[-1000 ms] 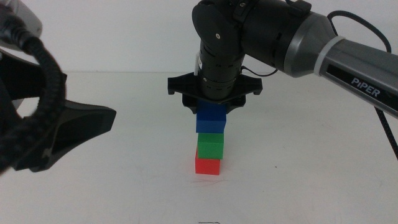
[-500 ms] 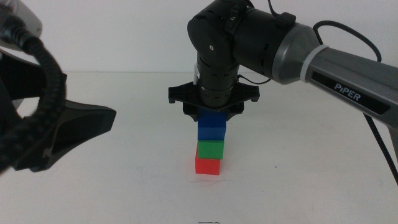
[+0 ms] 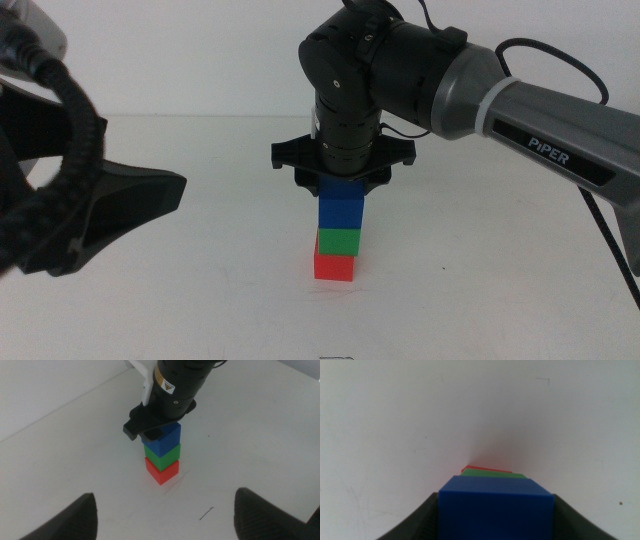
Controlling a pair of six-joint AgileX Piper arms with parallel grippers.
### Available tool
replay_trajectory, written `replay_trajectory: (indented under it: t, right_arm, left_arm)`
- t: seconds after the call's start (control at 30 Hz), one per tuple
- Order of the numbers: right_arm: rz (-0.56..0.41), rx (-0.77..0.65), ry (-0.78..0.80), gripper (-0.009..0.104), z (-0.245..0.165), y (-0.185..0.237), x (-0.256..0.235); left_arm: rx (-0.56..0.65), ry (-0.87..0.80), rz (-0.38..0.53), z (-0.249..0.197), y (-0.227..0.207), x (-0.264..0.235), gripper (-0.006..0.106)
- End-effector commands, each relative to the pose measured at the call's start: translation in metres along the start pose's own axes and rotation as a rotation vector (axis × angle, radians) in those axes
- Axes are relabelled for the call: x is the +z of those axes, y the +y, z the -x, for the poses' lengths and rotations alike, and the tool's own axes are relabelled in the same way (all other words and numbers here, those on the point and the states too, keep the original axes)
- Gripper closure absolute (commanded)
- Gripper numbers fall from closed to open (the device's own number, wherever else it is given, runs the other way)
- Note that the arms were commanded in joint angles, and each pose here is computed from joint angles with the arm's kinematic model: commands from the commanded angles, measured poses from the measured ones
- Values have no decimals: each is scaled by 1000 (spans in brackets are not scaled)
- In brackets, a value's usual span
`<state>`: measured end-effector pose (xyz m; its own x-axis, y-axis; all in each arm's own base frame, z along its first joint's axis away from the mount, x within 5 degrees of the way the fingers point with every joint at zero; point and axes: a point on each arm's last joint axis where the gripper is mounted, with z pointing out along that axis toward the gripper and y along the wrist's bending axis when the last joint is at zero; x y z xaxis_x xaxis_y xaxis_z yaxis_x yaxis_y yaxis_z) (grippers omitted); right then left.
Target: Stack red cubes first, then green, then blue cubes in a specific spot.
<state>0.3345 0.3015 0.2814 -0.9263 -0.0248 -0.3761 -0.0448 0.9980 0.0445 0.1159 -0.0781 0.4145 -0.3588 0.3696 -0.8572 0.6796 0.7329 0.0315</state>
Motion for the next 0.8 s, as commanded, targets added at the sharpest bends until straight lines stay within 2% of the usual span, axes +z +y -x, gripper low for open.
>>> replay_trajectory:
  t: [0.0, 0.13, 0.17, 0.33, 0.47, 0.77]
  right_arm:
    - [-24, 16, -41, 78, 7, -13, -29]
    - [-11, 15, -58, 58, 8, -11, -29]
    - [-10, 13, -69, 38, 9, -11, -29]
    - [-21, 7, -87, 19, 11, -12, -29]
    - [3, 10, -107, 13, 13, -13, -39]
    - [42, 2, -209, 13, 20, -25, -91]
  left_arm:
    - [-8, -93, 8, 12, -1, -7, 7]
    - [-8, -93, 8, 12, -1, -7, 7]
    - [-8, -93, 8, 12, -1, -7, 7]
    - [-8, -93, 8, 12, -1, -7, 7]
    - [-8, -93, 8, 12, -1, -7, 7]
    - [-8, -93, 8, 12, -1, -7, 7]
